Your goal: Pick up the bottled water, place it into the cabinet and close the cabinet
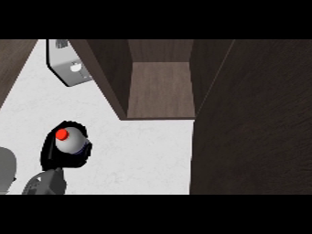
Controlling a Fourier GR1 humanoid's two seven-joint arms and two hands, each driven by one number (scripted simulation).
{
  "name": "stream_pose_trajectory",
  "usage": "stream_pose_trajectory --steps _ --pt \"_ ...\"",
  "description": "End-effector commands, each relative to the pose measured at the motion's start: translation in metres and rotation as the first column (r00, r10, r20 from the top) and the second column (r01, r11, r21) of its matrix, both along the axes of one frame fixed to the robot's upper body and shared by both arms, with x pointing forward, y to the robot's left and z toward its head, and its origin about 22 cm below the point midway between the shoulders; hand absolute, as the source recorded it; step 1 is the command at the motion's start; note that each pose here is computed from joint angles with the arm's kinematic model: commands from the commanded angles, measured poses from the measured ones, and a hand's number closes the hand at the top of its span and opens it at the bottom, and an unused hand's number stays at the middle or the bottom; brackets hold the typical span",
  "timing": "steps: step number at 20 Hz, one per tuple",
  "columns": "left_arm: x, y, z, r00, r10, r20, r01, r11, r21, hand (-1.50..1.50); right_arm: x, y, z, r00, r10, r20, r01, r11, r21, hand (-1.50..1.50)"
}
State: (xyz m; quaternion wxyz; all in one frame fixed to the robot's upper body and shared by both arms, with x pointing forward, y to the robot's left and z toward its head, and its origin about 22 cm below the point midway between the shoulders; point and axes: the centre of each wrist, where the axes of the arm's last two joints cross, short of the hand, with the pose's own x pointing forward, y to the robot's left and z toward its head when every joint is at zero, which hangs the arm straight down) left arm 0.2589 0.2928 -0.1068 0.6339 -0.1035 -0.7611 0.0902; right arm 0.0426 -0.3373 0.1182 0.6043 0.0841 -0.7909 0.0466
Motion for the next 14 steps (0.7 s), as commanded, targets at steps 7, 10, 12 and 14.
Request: stream_pose_trajectory --steps 7,10,12,14 --pt "0.023 -0.083 0.053 0.997 -0.083 0.003 0.083 0.997 -0.006 1.50 -0.007 0.015 0.039 0.996 0.054 0.072 -0.054 0.999 0.002 -1.50" --pt "0.036 -0.111 0.078 0.998 -0.061 0.018 0.060 0.997 0.044 1.50 -0.003 0.007 0.037 0.997 0.053 0.063 -0.053 0.999 0.003 -1.50" --pt "0.032 -0.114 0.078 0.999 -0.039 0.018 0.038 0.997 0.061 1.50 -0.014 0.007 0.033 0.997 0.048 0.056 -0.048 0.999 0.007 -1.50" --pt "0.048 -0.142 0.104 0.996 -0.077 0.049 0.074 0.995 0.071 1.50 0.007 0.017 0.034 0.997 0.031 0.065 -0.032 0.999 0.012 -1.50"
